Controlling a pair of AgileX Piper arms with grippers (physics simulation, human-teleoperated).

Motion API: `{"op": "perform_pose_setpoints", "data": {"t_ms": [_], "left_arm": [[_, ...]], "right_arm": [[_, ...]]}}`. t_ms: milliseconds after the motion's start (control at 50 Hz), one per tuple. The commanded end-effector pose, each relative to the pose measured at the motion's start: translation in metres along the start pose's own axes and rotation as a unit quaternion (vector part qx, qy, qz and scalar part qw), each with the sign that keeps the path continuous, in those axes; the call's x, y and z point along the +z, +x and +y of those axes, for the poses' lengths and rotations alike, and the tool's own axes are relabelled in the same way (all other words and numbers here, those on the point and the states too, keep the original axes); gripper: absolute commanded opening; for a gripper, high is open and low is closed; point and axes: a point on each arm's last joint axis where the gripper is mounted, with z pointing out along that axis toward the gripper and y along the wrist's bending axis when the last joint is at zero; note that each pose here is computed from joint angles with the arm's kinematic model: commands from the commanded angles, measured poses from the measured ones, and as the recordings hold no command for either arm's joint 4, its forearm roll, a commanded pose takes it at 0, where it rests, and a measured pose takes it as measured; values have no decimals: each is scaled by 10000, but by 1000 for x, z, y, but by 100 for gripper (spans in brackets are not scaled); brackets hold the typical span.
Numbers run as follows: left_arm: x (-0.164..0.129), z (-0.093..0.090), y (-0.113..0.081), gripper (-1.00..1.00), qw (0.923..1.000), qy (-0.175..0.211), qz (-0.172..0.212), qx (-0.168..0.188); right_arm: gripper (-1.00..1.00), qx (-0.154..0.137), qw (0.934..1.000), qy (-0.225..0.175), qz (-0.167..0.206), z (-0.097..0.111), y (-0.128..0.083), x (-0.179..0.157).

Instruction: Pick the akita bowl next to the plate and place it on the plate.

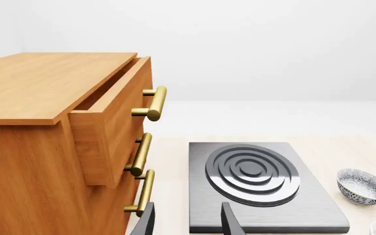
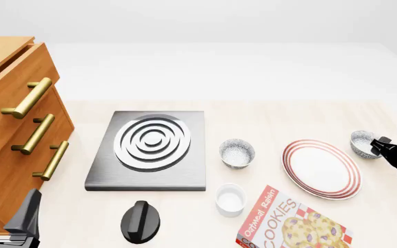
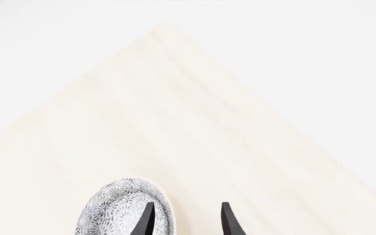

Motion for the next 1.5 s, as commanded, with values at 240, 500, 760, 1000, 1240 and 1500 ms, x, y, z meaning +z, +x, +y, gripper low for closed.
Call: {"op": "perform_pose_setpoints", "data": {"t_ms": [240,500,760,1000,1240,1500], "left_arm": [[0,0,0,100,10000,0,0,0],[0,0,0,100,10000,0,0,0],[0,0,0,100,10000,0,0,0],[0,0,0,100,10000,0,0,0],[0,0,0,100,10000,0,0,0],[0,0,0,100,10000,0,0,0]], "right_arm": [[100,-163,9997,0,161,-1,15,4],[100,-304,9993,-9,195,-2,22,5],[-100,-258,9995,-42,168,2,18,3],[-100,-156,9998,-135,69,12,3,-9],[-100,-54,9997,-231,-47,22,-12,-23],[-100,26,9992,-354,-171,32,-25,-44]]}}
